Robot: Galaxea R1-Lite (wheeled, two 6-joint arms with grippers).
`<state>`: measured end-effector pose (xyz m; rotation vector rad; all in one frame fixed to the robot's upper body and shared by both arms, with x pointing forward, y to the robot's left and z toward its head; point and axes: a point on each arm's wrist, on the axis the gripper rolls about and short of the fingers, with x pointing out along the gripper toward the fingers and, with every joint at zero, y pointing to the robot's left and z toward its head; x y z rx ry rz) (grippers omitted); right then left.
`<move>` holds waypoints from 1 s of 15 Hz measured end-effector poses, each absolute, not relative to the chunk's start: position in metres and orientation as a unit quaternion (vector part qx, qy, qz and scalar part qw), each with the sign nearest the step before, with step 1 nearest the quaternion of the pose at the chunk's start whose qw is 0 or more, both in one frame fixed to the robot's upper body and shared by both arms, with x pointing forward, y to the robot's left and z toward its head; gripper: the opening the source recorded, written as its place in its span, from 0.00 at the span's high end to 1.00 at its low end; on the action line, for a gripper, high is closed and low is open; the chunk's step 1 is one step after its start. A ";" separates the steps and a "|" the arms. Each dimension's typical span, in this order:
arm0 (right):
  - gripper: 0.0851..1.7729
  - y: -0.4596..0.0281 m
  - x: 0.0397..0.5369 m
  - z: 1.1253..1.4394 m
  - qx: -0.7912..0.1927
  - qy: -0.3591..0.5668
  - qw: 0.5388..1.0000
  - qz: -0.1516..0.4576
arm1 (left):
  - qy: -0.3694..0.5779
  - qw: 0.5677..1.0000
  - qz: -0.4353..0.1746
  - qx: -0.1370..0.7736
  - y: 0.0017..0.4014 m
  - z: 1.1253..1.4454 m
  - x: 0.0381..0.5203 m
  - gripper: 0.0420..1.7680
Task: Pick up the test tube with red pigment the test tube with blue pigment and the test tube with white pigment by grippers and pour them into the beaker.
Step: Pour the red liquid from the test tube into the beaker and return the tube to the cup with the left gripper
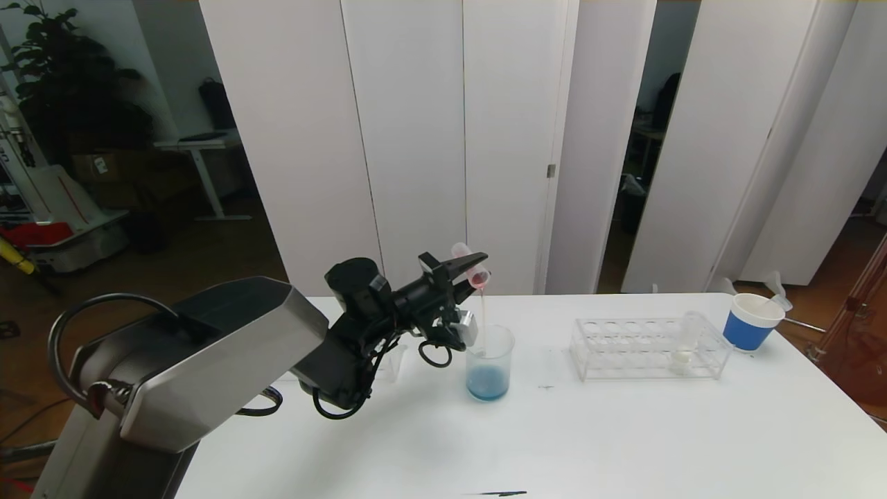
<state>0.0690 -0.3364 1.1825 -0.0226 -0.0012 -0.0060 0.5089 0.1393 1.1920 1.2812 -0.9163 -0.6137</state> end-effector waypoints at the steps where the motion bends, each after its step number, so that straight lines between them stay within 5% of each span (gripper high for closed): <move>1: 0.01 -0.336 0.069 1.182 -0.011 -0.001 1.000 -0.003 | -0.406 0.663 -0.271 0.568 0.139 1.192 0.509 0.68; 15: 0.01 -0.336 0.069 1.182 -0.011 -0.001 1.000 -0.003 | -0.429 0.645 -0.249 0.582 0.139 1.206 0.508 0.68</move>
